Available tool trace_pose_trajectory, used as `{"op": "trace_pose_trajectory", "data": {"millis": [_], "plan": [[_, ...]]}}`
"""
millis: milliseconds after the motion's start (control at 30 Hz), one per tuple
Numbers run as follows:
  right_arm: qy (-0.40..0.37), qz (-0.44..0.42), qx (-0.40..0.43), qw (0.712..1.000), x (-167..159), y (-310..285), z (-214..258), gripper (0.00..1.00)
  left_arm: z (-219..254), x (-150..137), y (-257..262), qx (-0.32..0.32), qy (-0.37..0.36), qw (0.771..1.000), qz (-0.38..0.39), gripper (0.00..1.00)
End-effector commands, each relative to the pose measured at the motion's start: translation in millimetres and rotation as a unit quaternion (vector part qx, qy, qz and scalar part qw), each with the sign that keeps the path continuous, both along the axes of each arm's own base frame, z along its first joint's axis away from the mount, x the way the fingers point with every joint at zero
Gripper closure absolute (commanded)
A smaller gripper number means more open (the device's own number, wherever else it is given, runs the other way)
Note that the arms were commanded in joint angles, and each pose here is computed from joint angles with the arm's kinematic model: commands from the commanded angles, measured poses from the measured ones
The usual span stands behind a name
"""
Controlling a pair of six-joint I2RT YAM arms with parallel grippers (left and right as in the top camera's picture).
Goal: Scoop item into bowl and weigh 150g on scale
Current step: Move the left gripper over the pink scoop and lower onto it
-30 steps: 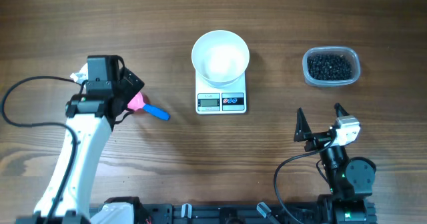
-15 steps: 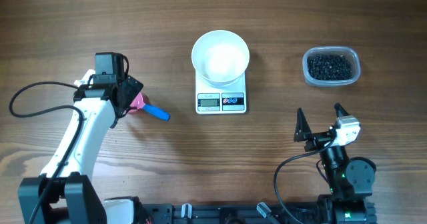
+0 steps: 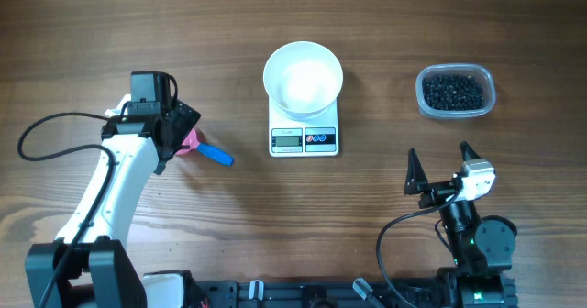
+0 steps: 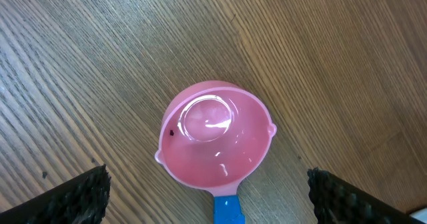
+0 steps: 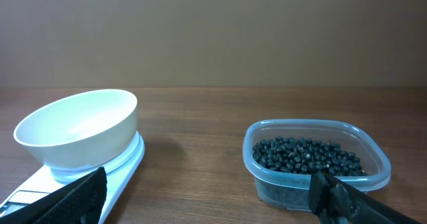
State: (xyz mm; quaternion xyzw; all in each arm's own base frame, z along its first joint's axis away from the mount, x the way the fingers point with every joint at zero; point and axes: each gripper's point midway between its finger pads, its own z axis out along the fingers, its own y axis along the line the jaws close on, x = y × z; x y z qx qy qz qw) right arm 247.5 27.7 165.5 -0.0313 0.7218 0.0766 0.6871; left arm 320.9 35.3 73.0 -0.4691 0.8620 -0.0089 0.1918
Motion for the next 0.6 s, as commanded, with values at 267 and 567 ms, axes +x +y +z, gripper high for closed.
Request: {"op": "trace_pose_trajectory", "data": {"millis": [267, 567], "plan": [[-0.002, -0.001, -0.004, 1.0, 0.2, -0.1, 0.3, 0.0, -6.1, -9.2, -12.3, -0.039, 0.024, 0.999, -0.006, 0.19], [-0.002, -0.001, -0.004, 1.0, 0.2, -0.1, 0.3, 0.0, -46.3, -31.3, -6.9, -0.045, 0.027, 0.996, 0.068, 0.24]]}}
